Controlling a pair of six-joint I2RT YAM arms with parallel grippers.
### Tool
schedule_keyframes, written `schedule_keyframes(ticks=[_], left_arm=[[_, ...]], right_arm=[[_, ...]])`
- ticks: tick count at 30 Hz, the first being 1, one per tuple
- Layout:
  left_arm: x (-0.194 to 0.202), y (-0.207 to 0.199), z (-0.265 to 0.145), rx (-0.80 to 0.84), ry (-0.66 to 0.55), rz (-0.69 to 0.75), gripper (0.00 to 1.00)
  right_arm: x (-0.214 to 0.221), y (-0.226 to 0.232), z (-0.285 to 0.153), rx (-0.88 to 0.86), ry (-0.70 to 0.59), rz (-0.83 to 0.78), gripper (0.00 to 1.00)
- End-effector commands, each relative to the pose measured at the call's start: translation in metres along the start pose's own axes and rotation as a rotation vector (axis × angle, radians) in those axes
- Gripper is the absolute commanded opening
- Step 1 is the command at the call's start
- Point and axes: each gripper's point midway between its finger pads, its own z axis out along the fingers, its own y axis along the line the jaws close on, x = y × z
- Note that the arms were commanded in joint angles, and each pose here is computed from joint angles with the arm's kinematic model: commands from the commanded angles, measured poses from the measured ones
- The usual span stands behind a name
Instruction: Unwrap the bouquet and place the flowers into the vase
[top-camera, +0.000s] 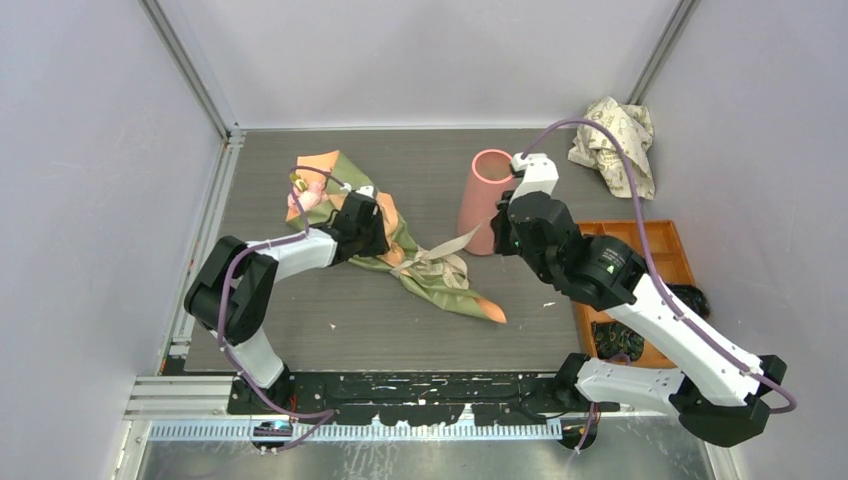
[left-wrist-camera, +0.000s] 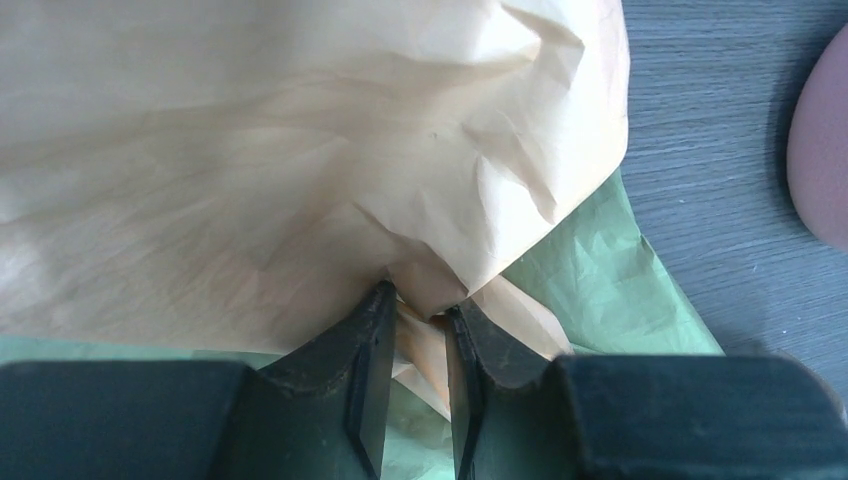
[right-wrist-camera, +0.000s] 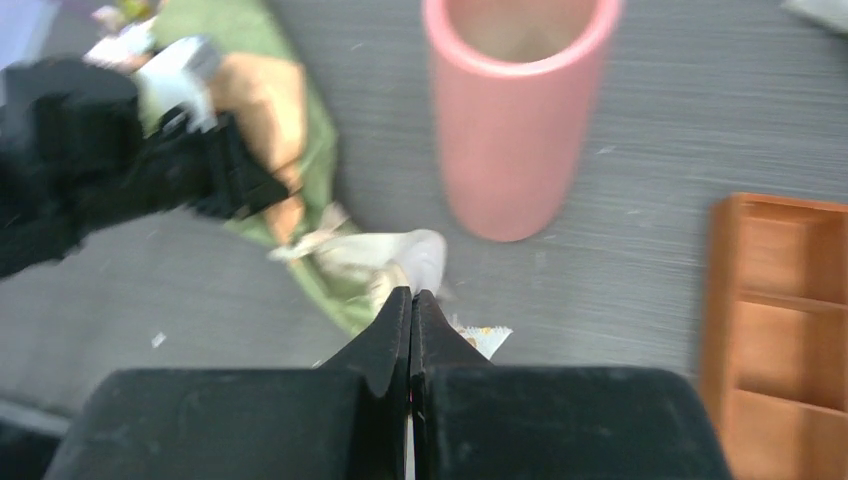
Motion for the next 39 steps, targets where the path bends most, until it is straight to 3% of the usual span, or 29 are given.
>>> schedule_keyframes(ticks=[1,6,11,19,25,32,39], left_arm=[[0.057,0.063,-0.011,-0.251,0.219,0.033,0.27],[0.044,0.057,-0.013,-0.247,0.197,0.029,0.27],[0.034,0.053,-0.023,-0.251,0.182,0.028,0.27],[-0.020,-0.010,-0.111,-0.042,-0.039,0.092,0.29],[-0.043,-0.033,-0.183,0.094,-0.184,0.085,0.33],[-0.018,-0.052,-0.231,0.351,-0.283,0.021,0.38],[0.020,-0.066,-0.236,0.519,-0.262,-0.026,0.44]], right_arm=[[0.013,0.081,-0.018,-0.357,0.072,0.008,0.01],[0.044,0.154,-0.055,-0.651,0.156,-0.150,0.01],[0.054,0.203,-0.089,-0.848,0.164,-0.187,0.01],[-0.028,0.156,-0.074,-0.525,-0.087,-0.163,0.01],[-0.053,0.156,-0.067,-0.432,-0.137,-0.191,0.01],[-0.053,0.174,-0.050,-0.401,-0.119,-0.221,0.01],[-0.052,0.183,-0.033,-0.394,-0.086,-0.208,0.01]])
